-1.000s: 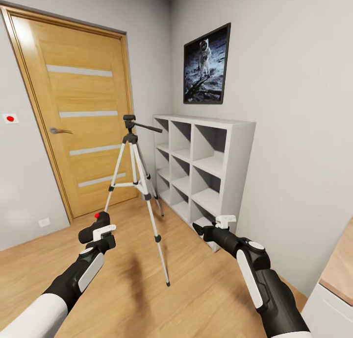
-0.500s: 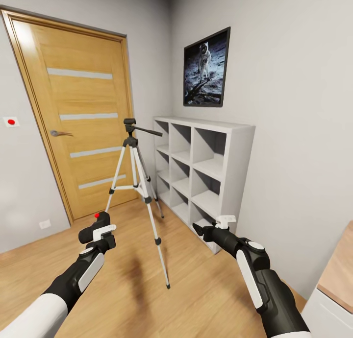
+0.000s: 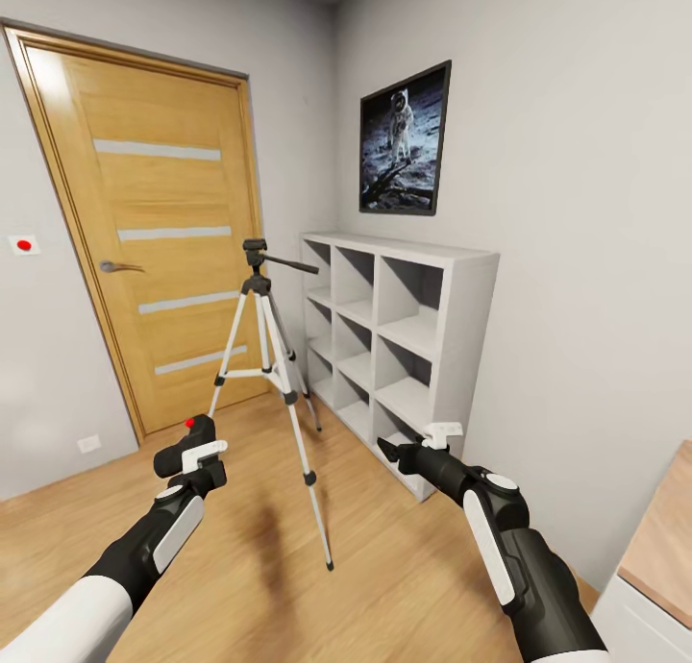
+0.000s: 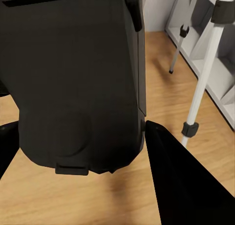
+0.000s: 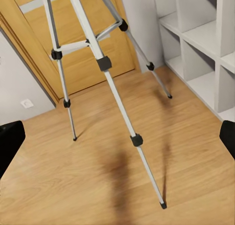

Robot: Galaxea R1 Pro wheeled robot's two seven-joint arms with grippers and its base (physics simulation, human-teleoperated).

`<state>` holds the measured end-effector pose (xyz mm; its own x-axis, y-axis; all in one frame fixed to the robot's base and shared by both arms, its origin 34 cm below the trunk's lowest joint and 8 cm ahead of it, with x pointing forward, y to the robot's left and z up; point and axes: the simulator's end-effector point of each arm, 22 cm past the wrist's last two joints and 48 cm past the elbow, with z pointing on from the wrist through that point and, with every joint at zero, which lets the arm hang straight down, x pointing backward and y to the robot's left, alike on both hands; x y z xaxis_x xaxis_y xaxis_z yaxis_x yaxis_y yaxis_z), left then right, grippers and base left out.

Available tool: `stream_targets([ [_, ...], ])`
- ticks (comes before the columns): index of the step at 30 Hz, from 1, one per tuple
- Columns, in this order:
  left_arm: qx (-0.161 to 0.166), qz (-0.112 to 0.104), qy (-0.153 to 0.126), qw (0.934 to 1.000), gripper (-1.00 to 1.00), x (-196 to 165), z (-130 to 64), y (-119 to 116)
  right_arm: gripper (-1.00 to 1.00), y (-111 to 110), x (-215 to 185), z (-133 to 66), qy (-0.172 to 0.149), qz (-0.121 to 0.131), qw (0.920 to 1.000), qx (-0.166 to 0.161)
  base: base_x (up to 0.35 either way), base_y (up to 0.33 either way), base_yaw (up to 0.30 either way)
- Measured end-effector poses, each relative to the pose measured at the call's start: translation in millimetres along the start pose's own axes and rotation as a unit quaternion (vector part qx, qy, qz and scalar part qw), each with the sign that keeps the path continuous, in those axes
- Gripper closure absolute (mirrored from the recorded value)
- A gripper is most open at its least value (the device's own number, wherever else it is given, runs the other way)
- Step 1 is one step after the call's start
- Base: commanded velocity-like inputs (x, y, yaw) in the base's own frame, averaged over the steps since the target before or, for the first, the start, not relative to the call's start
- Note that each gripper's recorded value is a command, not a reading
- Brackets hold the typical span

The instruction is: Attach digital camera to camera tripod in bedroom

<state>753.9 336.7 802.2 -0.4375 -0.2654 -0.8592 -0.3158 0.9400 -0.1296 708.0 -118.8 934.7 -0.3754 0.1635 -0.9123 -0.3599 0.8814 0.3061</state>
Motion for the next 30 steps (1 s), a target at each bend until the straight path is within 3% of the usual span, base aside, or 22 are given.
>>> stream_targets([
  [30,0.0,0.0,0.001,1.0,1.0,-39.9,-23.3,-5.9,-1.0,15.6,-43.4,-12.7,-0.001,0.0,1.0,-0.002,0.0,0.0,0.0],
])
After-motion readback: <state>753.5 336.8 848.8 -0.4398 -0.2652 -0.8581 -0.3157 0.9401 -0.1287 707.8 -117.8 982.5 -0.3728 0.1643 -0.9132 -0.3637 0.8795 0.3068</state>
